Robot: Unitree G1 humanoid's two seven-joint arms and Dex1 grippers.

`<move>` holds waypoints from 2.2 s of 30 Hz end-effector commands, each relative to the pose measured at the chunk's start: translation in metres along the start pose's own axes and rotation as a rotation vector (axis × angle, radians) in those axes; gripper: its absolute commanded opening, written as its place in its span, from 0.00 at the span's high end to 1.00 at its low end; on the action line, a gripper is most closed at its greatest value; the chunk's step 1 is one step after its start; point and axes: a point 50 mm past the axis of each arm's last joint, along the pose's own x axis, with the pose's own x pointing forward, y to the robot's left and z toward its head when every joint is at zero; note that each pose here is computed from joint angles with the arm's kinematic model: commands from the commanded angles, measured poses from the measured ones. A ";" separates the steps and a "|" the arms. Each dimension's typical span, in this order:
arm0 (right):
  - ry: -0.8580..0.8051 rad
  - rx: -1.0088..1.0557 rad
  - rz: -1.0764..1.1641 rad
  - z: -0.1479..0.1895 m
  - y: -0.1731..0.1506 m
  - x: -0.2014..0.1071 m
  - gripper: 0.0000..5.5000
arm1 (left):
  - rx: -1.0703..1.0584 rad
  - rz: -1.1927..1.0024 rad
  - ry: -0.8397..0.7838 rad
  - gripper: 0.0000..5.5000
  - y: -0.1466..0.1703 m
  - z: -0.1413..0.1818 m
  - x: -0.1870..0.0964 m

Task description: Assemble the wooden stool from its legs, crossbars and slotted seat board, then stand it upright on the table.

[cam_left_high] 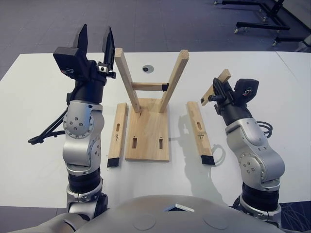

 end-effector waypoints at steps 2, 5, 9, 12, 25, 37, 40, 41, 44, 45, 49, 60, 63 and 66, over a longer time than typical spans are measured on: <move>-0.233 0.046 0.015 0.054 0.008 0.023 0.93 | -0.037 -0.101 0.010 0.51 -0.011 -0.002 0.001; -0.345 0.067 0.073 0.084 0.023 0.040 0.93 | -0.048 -0.147 0.016 0.51 -0.017 -0.004 0.001; -0.415 0.128 0.129 0.102 0.044 0.049 0.93 | -0.054 -0.191 0.019 0.51 -0.022 -0.007 0.004; -0.443 0.146 0.167 0.105 0.056 0.046 0.93 | -0.043 -0.190 0.025 0.51 -0.019 -0.009 0.004; -0.368 0.210 0.247 0.078 0.062 0.036 0.93 | -0.018 -0.184 0.034 0.51 -0.014 -0.011 0.003; -0.365 0.162 0.222 0.065 0.039 0.027 0.93 | -0.011 -0.185 0.033 0.51 -0.011 -0.010 0.004; -0.358 0.141 0.226 0.062 0.035 0.025 0.93 | -0.007 -0.185 0.031 0.51 -0.010 -0.010 0.005; -0.353 0.133 0.233 0.061 0.033 0.024 0.93 | -0.006 -0.185 0.031 0.51 -0.010 -0.010 0.006; -0.346 0.124 0.260 0.058 0.032 0.020 0.93 | -0.004 -0.185 0.030 0.51 -0.009 -0.010 0.006; -0.346 0.125 0.268 0.058 0.032 0.019 0.93 | -0.004 -0.185 0.030 0.51 -0.008 -0.010 0.006; -0.345 0.130 0.295 0.058 0.033 0.016 0.93 | -0.003 -0.185 0.032 0.51 -0.008 -0.010 0.006; -0.416 0.202 0.276 0.077 0.030 0.021 0.93 | -0.007 -0.189 0.021 0.51 -0.008 -0.010 0.008; -0.501 0.151 0.203 0.100 0.018 0.022 0.93 | -0.009 -0.173 0.018 0.51 -0.009 -0.009 0.005; -0.457 -0.004 0.074 0.096 -0.002 0.014 0.93 | -0.006 -0.142 0.025 0.51 -0.007 -0.009 0.000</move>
